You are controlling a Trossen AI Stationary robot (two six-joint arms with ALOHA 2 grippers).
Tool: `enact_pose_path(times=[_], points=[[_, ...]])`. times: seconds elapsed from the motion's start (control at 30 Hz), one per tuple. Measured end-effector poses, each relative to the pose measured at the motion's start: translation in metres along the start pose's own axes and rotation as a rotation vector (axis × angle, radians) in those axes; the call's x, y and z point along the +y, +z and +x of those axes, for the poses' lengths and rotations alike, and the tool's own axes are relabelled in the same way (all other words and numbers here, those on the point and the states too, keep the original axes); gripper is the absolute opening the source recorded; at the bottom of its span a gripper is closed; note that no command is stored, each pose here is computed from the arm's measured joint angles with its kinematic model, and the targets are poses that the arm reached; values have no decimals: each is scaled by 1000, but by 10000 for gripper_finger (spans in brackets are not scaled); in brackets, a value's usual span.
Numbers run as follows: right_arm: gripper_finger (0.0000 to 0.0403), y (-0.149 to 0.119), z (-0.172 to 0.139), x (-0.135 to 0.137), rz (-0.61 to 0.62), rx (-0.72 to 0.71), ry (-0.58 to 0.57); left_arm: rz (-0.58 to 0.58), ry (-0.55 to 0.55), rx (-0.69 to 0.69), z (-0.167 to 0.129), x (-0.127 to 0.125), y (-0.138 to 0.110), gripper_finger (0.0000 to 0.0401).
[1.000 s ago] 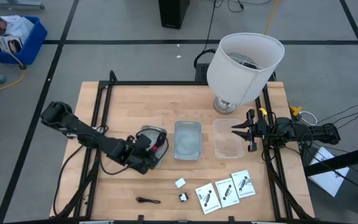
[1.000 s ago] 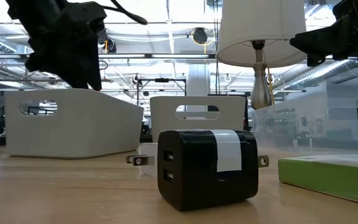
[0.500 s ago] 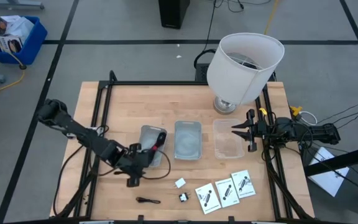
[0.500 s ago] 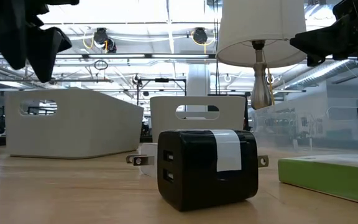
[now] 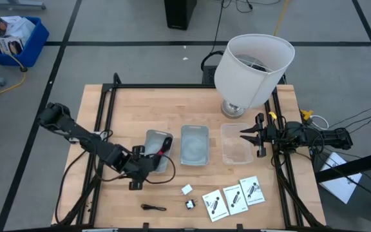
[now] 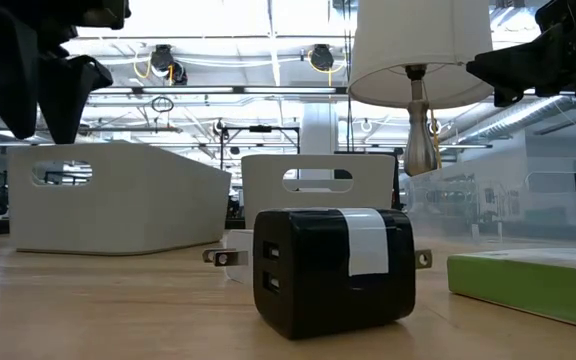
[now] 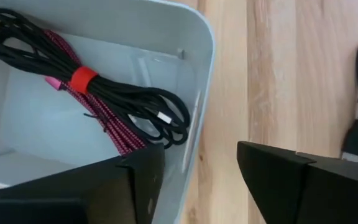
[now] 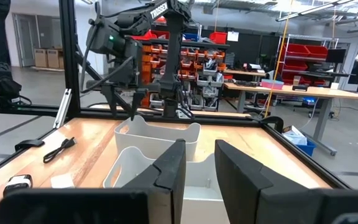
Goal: Pick and place items into bin
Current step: Adjust the left gray bin
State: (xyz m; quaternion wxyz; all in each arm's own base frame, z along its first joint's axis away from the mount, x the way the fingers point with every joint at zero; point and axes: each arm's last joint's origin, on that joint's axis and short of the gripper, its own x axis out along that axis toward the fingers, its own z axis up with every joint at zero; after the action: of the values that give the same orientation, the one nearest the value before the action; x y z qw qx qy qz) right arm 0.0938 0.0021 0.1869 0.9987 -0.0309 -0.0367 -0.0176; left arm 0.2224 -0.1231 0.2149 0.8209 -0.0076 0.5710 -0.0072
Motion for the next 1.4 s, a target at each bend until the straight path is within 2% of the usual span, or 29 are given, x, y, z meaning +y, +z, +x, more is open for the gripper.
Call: enact_pose_path(times=[0.33,0.53,0.67,0.73,1.2,1.4], points=[[78,0,0,0,1,0,1,3,58,98,27,0,0,96],[79,0,0,0,1,0,0,-199,84,113,36,6,4,13],[78,0,0,0,1,0,0,-331,92,95,37,5,5,10],[79,0,0,0,0,0,0,-358,79,80,37,4,6,6],[78,0,0,0,0,0,2,-26,29,151,34,-8,-4,3],[79,0,0,0,-1,0,1,-9,30,166,34,-5,-4,2]])
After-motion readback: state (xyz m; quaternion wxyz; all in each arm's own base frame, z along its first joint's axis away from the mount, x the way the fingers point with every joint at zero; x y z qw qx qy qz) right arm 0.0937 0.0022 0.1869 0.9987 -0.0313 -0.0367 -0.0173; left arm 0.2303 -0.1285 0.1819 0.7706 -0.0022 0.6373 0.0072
